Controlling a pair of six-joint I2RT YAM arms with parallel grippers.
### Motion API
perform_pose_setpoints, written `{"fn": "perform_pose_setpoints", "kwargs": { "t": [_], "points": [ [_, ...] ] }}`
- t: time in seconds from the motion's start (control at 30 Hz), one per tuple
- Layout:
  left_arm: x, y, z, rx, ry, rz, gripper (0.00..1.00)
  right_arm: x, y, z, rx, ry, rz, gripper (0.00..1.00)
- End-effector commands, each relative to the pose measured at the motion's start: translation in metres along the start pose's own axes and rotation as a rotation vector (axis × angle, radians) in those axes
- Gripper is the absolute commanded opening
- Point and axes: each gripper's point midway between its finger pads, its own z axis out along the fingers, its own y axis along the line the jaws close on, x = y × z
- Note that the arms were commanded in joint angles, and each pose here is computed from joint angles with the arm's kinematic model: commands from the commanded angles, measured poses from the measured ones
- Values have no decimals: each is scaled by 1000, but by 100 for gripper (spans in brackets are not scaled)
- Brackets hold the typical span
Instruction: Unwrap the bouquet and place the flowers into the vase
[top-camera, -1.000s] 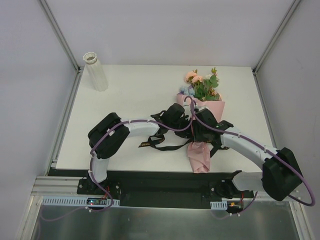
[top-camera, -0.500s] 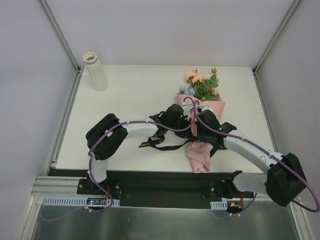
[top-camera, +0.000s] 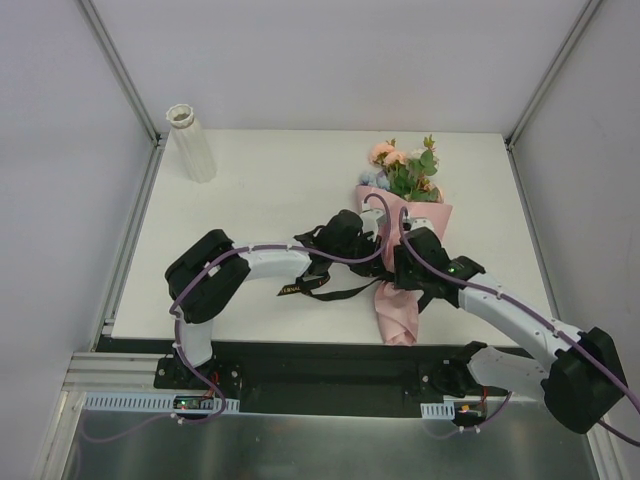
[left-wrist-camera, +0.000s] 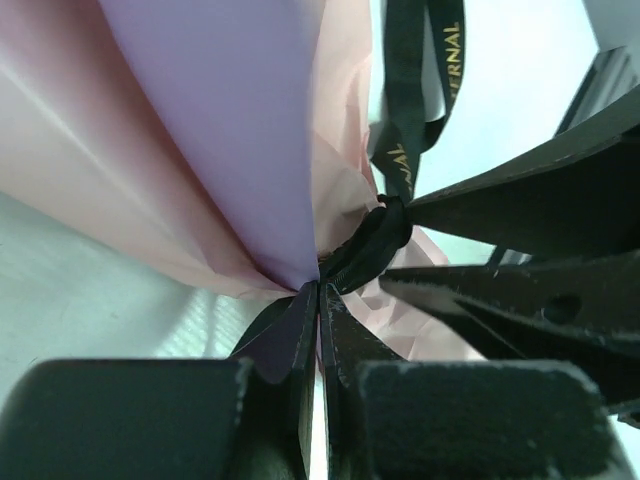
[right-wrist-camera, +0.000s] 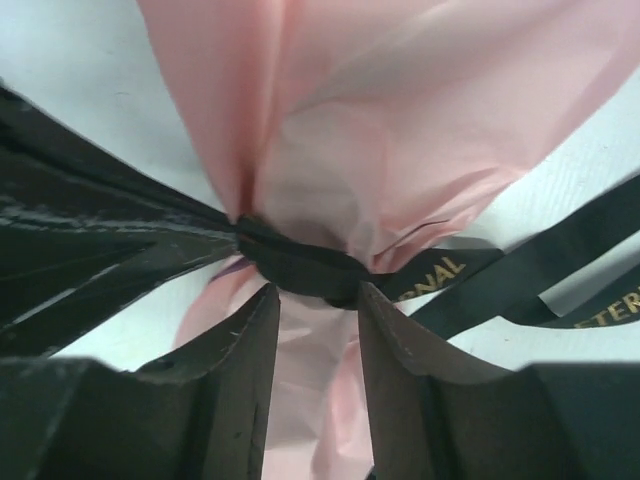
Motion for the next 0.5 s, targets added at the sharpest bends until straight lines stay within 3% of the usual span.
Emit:
{"fn": "perform_pose_setpoints", "kwargs": {
  "t": [0.0,0.07,0.13,0.27,0.37,0.47],
  "points": [
    [-21,-46,-12,188,-74,4,0,-9,23,-13,-146,-35,77,40],
    [-24,-51,-14,217,-87,-9,0,-4,16,-16,-115,1,246,16],
    [-23,-51,-13,217,-89,-16,0,6,21,-17,-156,46,354,10],
    [-20,-50,-11,217,-80,-21,0,11,13,-16,-124,59,654,13],
    [-20,-50,-11,218,-80,-22,0,9,10,-11,-136,50,750,14],
    [-19,-46,-11,207,-81,-22,0,5,11,-14,-161,34,777,29]
  ]
}}
